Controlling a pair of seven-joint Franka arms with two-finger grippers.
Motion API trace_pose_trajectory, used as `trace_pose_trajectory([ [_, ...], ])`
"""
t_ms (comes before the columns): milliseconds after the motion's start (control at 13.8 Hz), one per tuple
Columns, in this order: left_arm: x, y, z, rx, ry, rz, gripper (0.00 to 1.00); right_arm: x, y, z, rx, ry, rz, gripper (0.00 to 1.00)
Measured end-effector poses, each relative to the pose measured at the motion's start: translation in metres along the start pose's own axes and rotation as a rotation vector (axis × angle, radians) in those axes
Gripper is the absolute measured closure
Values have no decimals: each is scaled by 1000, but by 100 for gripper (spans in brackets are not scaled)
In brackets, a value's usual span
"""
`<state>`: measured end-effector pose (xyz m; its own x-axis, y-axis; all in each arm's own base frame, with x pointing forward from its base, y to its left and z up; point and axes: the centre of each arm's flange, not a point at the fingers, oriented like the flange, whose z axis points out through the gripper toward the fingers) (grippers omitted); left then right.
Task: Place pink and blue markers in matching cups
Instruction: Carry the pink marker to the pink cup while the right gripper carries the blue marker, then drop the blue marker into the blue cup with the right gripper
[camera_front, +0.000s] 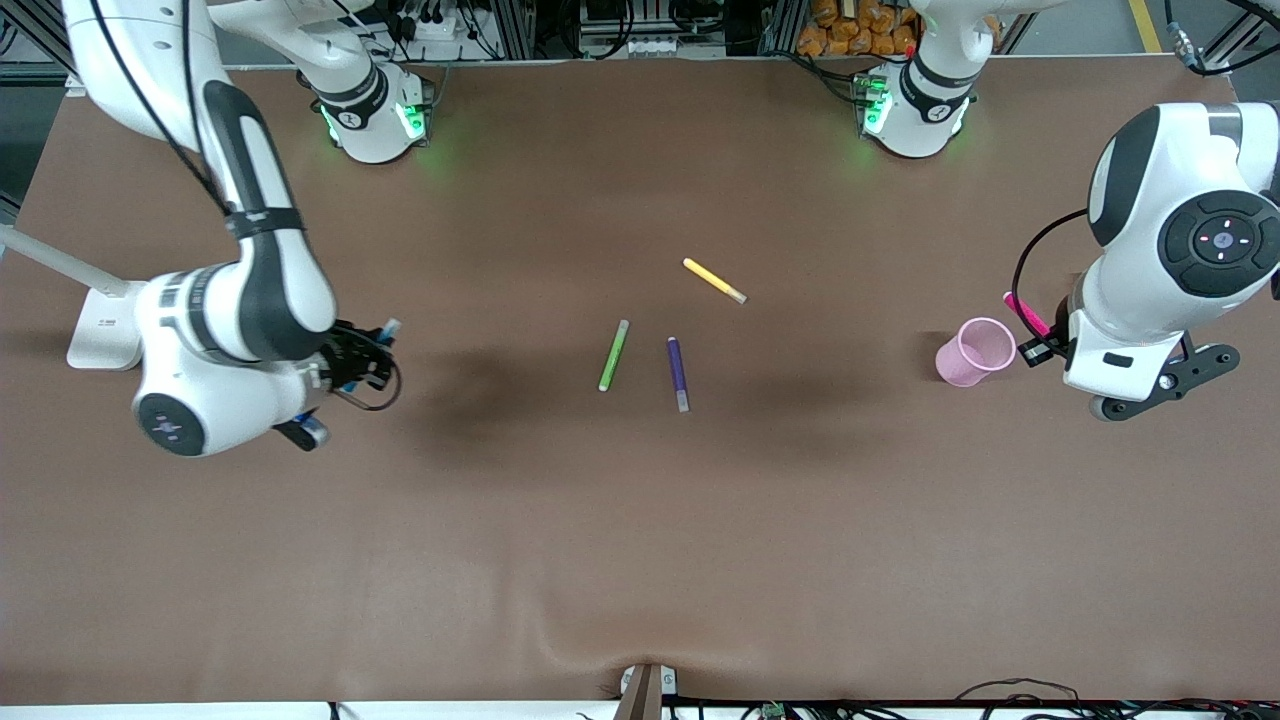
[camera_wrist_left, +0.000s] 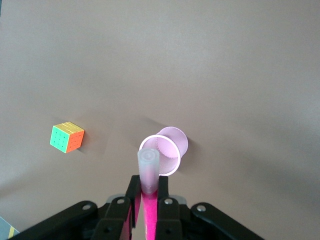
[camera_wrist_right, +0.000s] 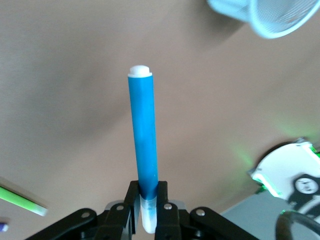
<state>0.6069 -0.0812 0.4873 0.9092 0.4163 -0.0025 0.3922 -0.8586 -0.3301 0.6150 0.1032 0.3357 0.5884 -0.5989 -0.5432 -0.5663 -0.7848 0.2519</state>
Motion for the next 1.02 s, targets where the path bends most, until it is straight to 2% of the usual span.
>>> trace_pose_trajectory([
  [290,0,-3,-1,6,4,27,83,35,51,-14,1,-31,-89,83],
  [508,2,-6,1,46,28,39,83,54,81,-17,21,-71,-129,83],
  [725,2,-6,4,70,39,48,83,76,112,-11,57,-132,-171,83],
  [870,3,-7,5,86,48,58,83,96,128,14,96,-194,-208,83],
  [1015,3,-9,7,105,55,82,83,114,140,33,109,-226,-209,83],
])
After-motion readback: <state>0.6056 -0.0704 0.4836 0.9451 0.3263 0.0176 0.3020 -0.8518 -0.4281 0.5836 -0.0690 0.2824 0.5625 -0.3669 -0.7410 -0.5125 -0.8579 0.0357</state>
